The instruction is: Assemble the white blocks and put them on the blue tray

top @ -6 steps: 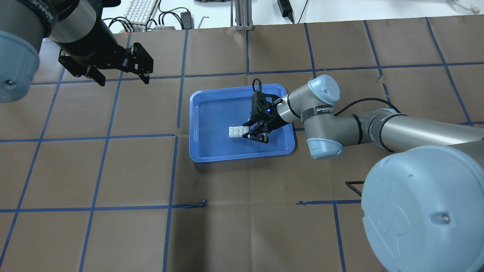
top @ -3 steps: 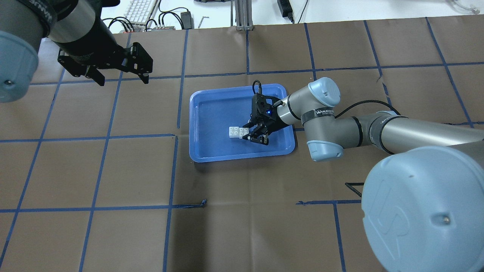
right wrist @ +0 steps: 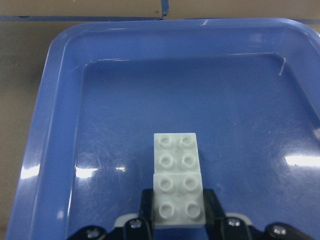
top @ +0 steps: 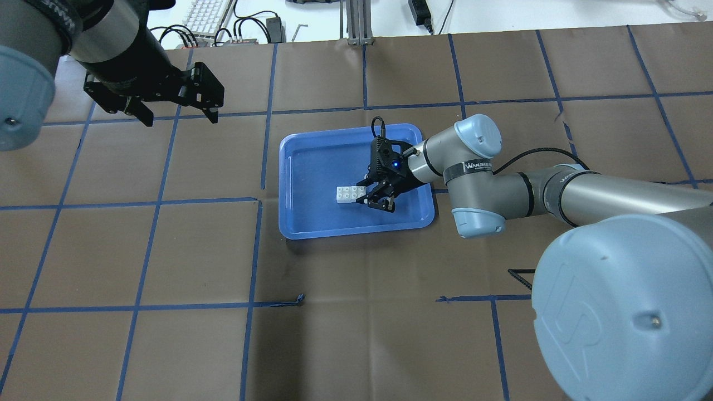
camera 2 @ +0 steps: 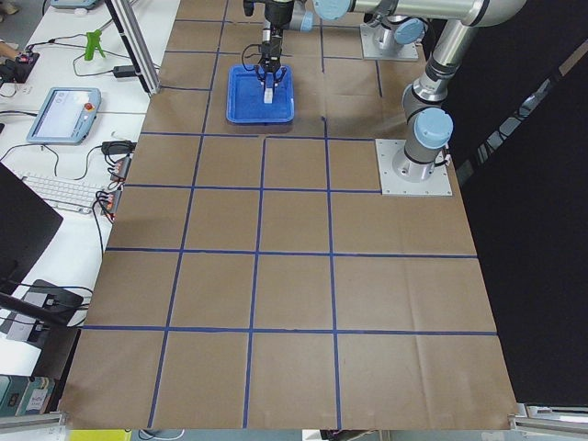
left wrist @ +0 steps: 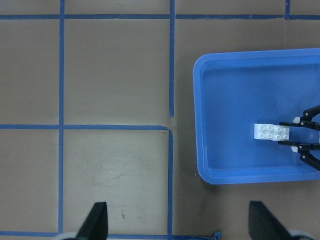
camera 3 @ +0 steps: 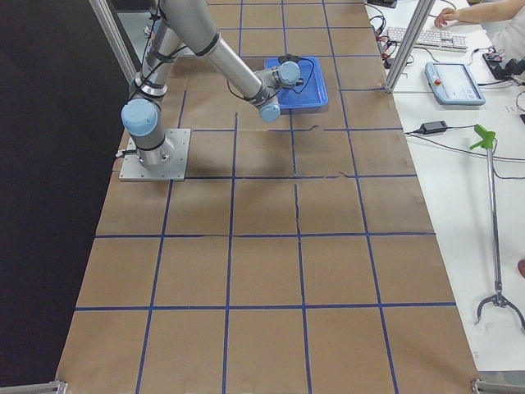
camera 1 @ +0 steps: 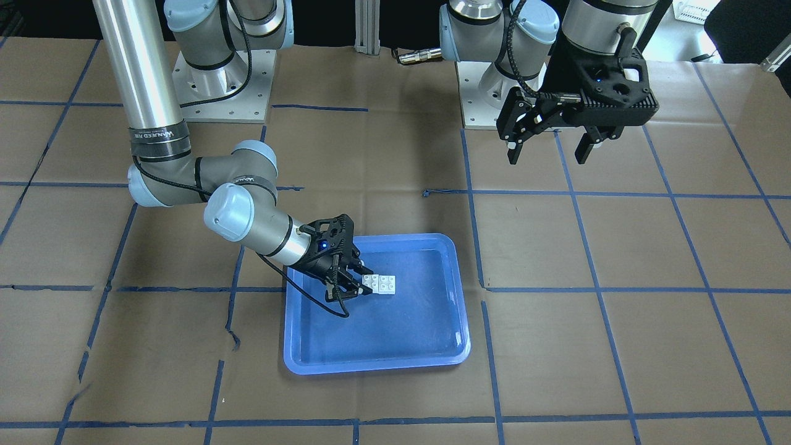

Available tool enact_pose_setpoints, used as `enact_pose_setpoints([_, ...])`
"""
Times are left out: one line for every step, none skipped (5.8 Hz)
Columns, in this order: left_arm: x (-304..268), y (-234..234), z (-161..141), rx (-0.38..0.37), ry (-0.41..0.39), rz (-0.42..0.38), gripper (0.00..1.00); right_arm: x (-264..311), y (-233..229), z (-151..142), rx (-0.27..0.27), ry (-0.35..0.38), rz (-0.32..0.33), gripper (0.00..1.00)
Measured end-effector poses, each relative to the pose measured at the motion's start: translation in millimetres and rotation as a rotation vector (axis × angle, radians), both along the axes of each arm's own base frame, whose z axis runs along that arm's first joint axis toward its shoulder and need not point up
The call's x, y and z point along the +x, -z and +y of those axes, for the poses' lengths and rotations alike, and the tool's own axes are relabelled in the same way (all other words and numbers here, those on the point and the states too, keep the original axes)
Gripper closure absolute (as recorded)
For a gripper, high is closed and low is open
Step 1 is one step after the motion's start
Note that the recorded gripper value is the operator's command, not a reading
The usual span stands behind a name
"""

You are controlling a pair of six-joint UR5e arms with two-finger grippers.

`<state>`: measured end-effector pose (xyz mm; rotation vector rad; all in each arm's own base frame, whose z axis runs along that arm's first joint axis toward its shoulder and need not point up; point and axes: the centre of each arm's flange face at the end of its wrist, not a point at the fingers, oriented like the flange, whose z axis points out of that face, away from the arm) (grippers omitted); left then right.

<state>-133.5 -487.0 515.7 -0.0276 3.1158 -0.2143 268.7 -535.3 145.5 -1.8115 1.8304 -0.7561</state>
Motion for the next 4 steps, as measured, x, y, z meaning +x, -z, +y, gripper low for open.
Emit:
enact_pose_setpoints([0.0,0.0,0.0,0.000,0.000,0.000,0.01,0.0,0.3,-0.1,-0.001,0.000,0.000,0.67])
enact_pose_setpoints([-0.1,0.0,0.0,0.000,0.000,0.001,0.01,-0.1,1.2,0.2,0.001,0.000,0.001,0.65])
enact_pose_setpoints([0.0,0.0,0.0,0.000,0.000,0.001,0.01,0.0,3.1,0.3,0.005,-0.001,0.000,0.61])
enact_pose_setpoints([0.0,0.0,0.0,0.000,0.000,0.000,0.01,0.1,5.4,-0.1,0.007,0.000,0.000,0.60])
